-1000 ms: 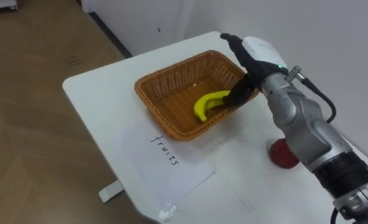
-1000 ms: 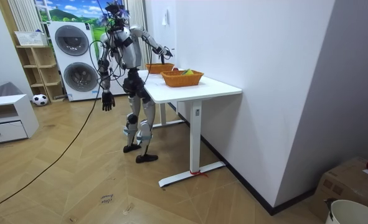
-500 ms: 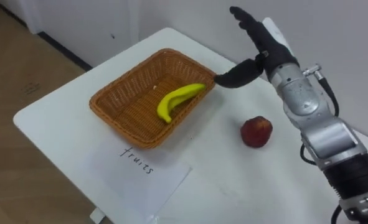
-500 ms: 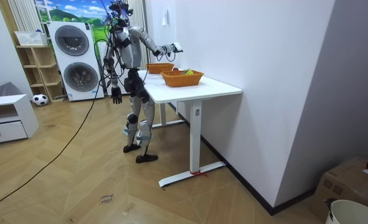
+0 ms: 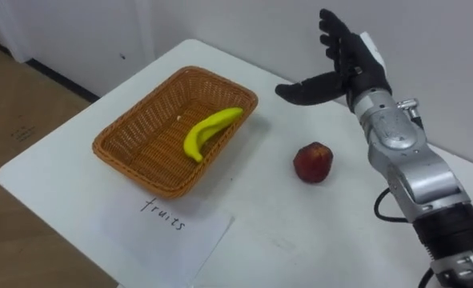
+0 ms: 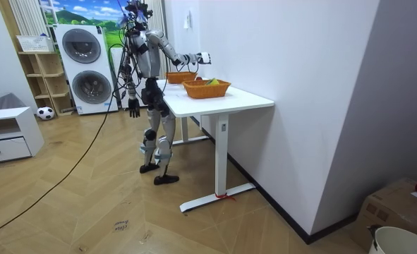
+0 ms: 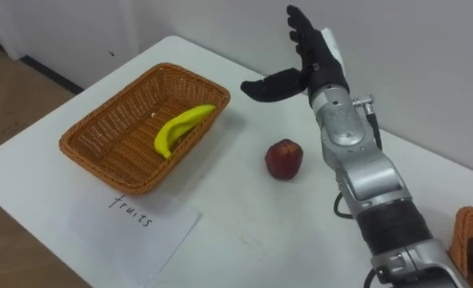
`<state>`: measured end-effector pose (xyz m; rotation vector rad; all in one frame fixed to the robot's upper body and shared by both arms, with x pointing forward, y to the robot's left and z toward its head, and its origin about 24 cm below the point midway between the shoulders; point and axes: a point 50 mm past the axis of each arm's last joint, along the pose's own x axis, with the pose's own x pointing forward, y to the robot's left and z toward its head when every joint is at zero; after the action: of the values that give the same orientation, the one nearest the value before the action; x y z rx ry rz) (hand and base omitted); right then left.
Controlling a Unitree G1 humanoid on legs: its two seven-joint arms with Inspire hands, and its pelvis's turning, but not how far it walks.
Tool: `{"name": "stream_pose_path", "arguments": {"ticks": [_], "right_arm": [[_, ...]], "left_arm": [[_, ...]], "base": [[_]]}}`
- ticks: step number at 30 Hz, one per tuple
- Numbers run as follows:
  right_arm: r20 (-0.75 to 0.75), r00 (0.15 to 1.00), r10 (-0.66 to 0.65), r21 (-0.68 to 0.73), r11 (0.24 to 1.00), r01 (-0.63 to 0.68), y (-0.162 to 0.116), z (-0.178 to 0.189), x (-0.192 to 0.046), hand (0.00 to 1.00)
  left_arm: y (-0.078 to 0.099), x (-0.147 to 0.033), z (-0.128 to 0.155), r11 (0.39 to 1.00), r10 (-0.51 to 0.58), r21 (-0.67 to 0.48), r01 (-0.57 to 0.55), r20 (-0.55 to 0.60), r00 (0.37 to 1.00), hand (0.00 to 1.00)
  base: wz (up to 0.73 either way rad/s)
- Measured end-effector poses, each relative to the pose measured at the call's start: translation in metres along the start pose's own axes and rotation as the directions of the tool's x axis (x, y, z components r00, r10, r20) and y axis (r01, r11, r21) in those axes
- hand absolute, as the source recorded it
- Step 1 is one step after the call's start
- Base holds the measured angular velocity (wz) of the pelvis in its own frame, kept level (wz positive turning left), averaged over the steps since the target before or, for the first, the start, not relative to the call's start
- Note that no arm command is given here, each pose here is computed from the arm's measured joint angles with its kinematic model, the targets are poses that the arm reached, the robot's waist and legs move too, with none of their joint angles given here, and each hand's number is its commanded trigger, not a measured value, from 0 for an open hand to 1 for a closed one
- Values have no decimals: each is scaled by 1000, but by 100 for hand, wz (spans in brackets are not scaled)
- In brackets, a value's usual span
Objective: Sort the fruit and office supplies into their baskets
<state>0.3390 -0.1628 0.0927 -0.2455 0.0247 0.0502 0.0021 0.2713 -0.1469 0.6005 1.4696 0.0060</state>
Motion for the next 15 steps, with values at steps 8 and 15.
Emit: {"name": "stream_pose_path", "arguments": {"ticks": [8,15], "right_arm": [[-36,999,-6,37,999,7,2,-9,-2,0],[-110,994,-14,33,999,18,0,-30,-7,0]], "left_arm": [[-4,0,-3,1000,2,-2,-2,-12,1000,0],[-13,0,-5,1000,-19,-12,19,-26,999,0]], "base": [[0],[0]]}}
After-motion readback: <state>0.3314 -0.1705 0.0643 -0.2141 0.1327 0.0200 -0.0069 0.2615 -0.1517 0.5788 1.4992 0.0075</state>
